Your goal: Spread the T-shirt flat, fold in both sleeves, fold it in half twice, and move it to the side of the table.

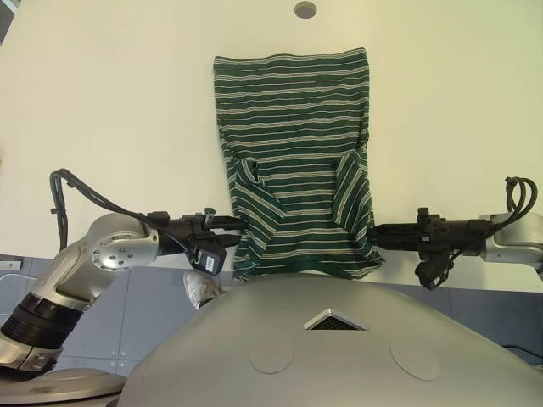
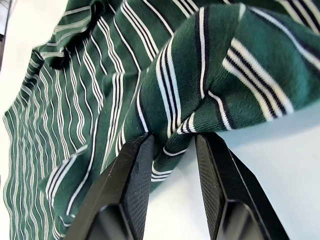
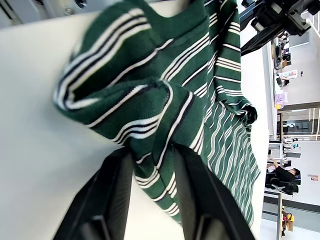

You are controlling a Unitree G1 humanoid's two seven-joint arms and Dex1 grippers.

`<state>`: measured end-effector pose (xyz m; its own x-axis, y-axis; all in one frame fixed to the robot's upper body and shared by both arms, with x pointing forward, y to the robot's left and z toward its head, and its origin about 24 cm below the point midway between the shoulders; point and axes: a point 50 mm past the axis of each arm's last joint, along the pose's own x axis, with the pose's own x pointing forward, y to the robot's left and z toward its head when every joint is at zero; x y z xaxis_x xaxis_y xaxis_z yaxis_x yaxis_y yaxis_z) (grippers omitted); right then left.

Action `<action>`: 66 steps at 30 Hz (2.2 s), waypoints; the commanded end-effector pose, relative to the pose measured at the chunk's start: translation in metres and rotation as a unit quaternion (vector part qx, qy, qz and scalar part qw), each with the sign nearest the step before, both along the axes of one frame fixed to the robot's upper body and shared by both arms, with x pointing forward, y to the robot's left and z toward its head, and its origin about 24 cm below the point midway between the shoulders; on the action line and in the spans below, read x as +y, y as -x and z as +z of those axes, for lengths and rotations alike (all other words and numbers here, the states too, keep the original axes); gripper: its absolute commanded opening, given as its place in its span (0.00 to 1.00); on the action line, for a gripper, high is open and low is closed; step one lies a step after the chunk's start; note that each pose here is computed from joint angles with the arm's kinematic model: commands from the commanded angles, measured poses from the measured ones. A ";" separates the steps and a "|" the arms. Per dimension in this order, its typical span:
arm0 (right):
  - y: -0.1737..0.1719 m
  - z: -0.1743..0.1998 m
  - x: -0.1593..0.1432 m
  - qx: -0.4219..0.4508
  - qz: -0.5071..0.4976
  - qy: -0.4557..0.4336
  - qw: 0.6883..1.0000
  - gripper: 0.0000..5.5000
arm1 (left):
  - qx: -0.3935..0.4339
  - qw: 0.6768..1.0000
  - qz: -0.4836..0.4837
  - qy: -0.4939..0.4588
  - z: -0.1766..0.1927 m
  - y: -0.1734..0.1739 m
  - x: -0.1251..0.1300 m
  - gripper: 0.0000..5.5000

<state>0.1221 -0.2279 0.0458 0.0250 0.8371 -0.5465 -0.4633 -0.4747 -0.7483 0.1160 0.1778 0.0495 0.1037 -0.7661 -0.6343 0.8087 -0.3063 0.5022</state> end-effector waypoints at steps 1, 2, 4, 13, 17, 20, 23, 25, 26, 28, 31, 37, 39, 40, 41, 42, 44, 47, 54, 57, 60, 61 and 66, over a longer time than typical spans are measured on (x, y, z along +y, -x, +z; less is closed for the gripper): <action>-0.005 0.008 0.011 -0.006 0.022 0.009 1.000 0.25 | 0.023 0.999 -0.028 -0.029 0.000 0.004 -0.012 0.26; -0.006 0.009 0.015 0.004 0.014 0.015 1.000 0.21 | 0.029 0.998 -0.037 -0.031 0.005 0.003 -0.015 0.23; -0.009 0.017 0.026 0.074 -0.060 0.030 0.995 0.12 | 0.053 0.997 -0.038 -0.047 0.013 0.000 -0.017 0.15; -0.022 0.044 0.022 0.512 -0.276 0.037 0.813 0.00 | 0.335 0.924 0.176 0.056 0.036 -0.029 -0.023 0.01; -0.065 0.041 0.004 0.572 -0.372 -0.094 0.725 0.00 | 0.363 0.864 0.298 0.180 0.039 -0.081 0.010 0.01; -0.117 0.032 -0.001 0.582 -0.444 -0.209 0.648 0.00 | 0.321 0.821 0.405 0.242 0.024 -0.134 0.023 0.01; -0.159 0.025 0.006 0.580 -0.488 -0.278 0.590 0.00 | 0.293 0.793 0.455 0.280 0.020 -0.176 0.018 0.01; -0.176 0.024 0.016 0.576 -0.500 -0.297 0.575 0.00 | 0.286 0.780 0.469 0.300 0.020 -0.195 0.010 0.01; -0.185 0.022 0.022 0.570 -0.506 -0.301 0.573 0.00 | 0.281 0.773 0.480 0.305 0.018 -0.204 0.008 0.01; -0.200 0.019 0.032 0.551 -0.524 -0.304 0.574 0.00 | 0.274 0.759 0.509 0.300 0.012 -0.215 0.008 0.01; -0.215 0.010 0.033 0.523 -0.572 -0.310 0.551 0.00 | 0.262 0.730 0.573 0.267 -0.002 -0.221 0.017 0.01; -0.228 0.009 0.021 0.442 -0.629 -0.344 0.539 0.14 | 0.242 0.666 0.660 0.250 -0.018 -0.211 0.035 0.16; -0.227 0.024 0.031 0.389 -0.593 -0.344 0.615 0.11 | 0.214 0.673 0.651 0.276 -0.007 -0.207 0.036 0.17; -0.224 0.029 0.040 0.378 -0.565 -0.336 0.652 0.08 | 0.195 0.681 0.644 0.288 0.001 -0.205 0.037 0.17; -0.218 0.031 0.050 0.382 -0.531 -0.319 0.686 0.04 | 0.177 0.694 0.628 0.304 0.011 -0.202 0.036 0.17; -0.212 0.030 0.058 0.388 -0.504 -0.301 0.711 0.01 | 0.168 0.710 0.605 0.320 0.021 -0.199 0.033 0.17; -0.196 0.022 0.070 0.398 -0.462 -0.255 0.750 0.00 | 0.170 0.765 0.531 0.321 0.038 -0.189 0.015 0.11; -0.164 0.007 0.085 0.417 -0.393 -0.162 0.803 0.00 | 0.192 0.851 0.432 0.229 0.030 -0.167 -0.018 0.01; -0.135 -0.042 0.043 0.298 -0.391 0.100 0.865 0.00 | 0.110 0.893 0.427 -0.086 -0.034 -0.132 0.038 0.00; -0.095 -0.042 0.029 0.378 -0.334 0.150 0.850 0.00 | 0.118 0.914 0.378 -0.082 -0.030 -0.113 0.046 0.00; -0.062 -0.008 0.049 0.491 -0.265 0.090 0.825 0.00 | 0.103 0.940 0.326 0.007 -0.006 -0.114 0.025 0.00; -0.063 0.005 0.058 0.513 -0.256 0.054 0.818 0.00 | 0.089 0.945 0.314 0.035 0.001 -0.117 0.018 0.00; -0.115 0.053 0.089 0.518 -0.284 -0.134 0.795 0.00 | 0.069 0.955 0.275 0.081 0.013 -0.119 0.000 0.00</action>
<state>0.2207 -0.1508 0.0887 0.0208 0.9269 -0.3746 -0.9839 0.0856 0.1571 0.2338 0.1788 0.0579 0.4487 -0.6981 -0.5580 0.8874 0.2744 0.3703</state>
